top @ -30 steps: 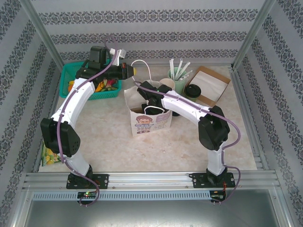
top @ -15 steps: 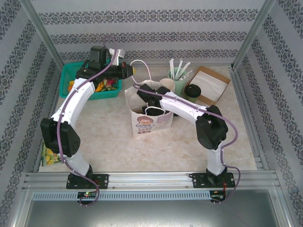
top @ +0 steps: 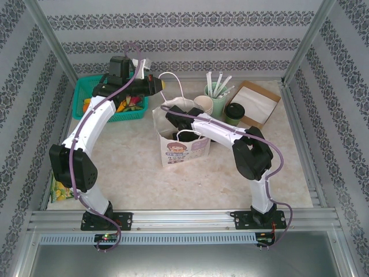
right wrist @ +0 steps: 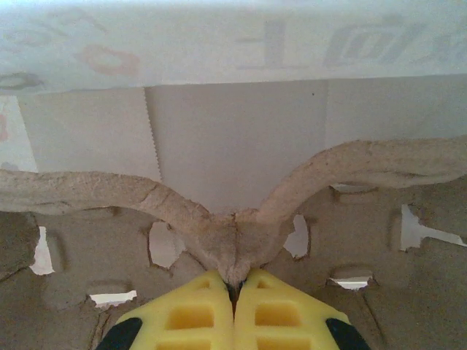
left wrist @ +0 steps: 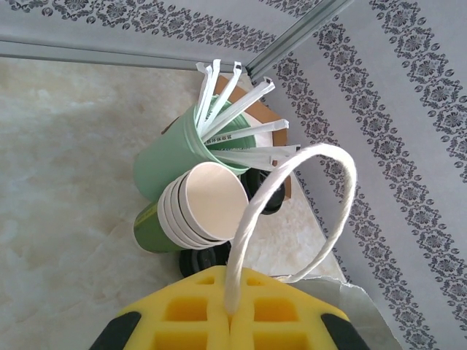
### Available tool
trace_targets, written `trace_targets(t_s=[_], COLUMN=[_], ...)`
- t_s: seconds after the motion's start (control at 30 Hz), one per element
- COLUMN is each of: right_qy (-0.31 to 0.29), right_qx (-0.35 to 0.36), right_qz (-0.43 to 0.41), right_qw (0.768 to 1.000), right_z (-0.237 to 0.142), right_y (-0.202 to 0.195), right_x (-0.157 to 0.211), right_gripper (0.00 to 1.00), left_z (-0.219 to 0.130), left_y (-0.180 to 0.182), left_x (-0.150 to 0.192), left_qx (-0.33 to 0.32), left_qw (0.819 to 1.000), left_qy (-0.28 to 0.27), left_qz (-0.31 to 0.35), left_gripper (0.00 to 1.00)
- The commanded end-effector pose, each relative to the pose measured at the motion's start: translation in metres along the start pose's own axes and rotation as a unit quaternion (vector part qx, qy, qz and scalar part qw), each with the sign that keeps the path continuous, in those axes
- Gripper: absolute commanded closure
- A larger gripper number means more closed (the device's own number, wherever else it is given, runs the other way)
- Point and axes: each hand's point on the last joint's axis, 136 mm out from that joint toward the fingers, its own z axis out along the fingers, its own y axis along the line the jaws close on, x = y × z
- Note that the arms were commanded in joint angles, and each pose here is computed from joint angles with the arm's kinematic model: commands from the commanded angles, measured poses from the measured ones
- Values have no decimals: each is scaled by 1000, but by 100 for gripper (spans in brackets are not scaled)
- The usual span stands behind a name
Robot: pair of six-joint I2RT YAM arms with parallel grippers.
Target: Pack the takeout coffee
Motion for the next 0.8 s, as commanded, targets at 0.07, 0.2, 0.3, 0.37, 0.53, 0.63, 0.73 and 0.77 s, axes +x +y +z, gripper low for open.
trace_targets(t_s=[0.07,0.2,0.3,0.37,0.53,0.63,0.73,0.77], right_qy=[3,-1,-5,-11,-36,-40,-33,-29], right_qx=[12,12,15,9,-27,-34,-15,-11], right_qz=[22,25,21,13,-14,-30,-33,-36], right_qw=[1000,1000,1000,1000,999,998,999,999], right_z=[12,18,19,16,-13,-28,-28,-27], right_y=[-10,-10,-11,-8,9,10,3,1], right_x=[0,0,-2,-4,-11,-9,-4,-2], right_gripper=[91,85,78,69,53,53,62,73], left_z=[-8,-8,-7,-5,-3,-2,-1,-1], left_y=[-14,-11,-8,-8,-5,-6,-4,-5], left_x=[-5,-6,-5,-4,-3,0,1,2], left_qx=[5,-3,-7,-7,-9,-4,-7,-6], left_qw=[1000,1000,1000,1000,1000,1000,999,999], left_qy=[-15,-16,-12,-8,-1,8,16,18], left_qz=[12,12,10,8,12,25,34,36], left_gripper=[100,100,100,100,100,100,100,100])
